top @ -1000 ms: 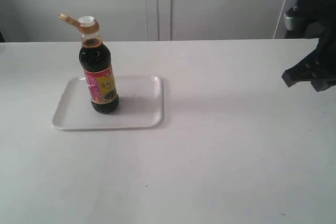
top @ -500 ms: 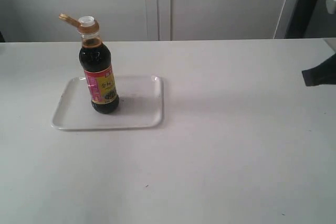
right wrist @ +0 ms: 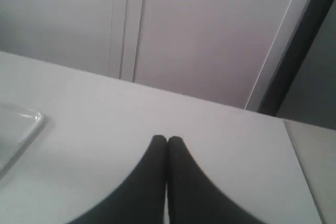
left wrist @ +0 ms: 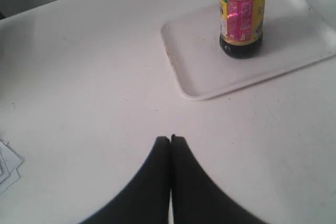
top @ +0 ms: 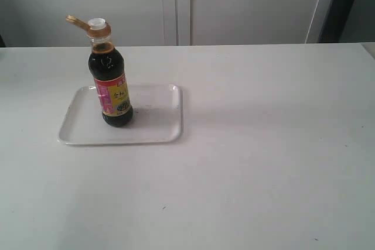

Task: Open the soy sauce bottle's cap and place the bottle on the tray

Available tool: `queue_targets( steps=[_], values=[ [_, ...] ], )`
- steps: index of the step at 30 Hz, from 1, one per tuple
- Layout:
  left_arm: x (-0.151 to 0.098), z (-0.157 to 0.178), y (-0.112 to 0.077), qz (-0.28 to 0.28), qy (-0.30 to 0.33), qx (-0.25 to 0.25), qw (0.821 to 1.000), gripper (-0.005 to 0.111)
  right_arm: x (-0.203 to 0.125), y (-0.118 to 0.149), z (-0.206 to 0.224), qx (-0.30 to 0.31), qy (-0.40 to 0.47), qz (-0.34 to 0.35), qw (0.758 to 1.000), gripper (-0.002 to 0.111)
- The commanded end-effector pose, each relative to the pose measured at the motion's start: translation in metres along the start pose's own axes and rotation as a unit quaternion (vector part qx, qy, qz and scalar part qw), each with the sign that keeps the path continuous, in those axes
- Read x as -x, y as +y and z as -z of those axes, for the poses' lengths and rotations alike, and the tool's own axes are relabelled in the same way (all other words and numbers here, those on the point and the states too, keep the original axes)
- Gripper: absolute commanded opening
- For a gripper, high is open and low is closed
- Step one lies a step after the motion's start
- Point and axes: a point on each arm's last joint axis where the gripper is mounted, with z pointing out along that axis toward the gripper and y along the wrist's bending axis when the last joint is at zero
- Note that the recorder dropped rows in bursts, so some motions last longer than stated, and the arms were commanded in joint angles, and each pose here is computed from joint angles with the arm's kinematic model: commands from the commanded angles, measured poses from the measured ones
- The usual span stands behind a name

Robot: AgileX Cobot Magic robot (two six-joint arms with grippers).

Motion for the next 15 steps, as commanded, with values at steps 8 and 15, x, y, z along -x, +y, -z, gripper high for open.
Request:
queue_targets(
  steps=[8,15],
  values=[
    [-0.022,0.016,-0.005,0.036,-0.106,0.007,0.994,0.0,-0.021,0.003,0.033,-0.009,-0.093,-0.005,0.996,0.0],
    [-0.027,0.023,-0.008,0.059,-0.144,0.0,0.988,0.0,-0.033,0.004,0.037,-0.01,-0.094,0.003,0.995,0.0]
  ],
)
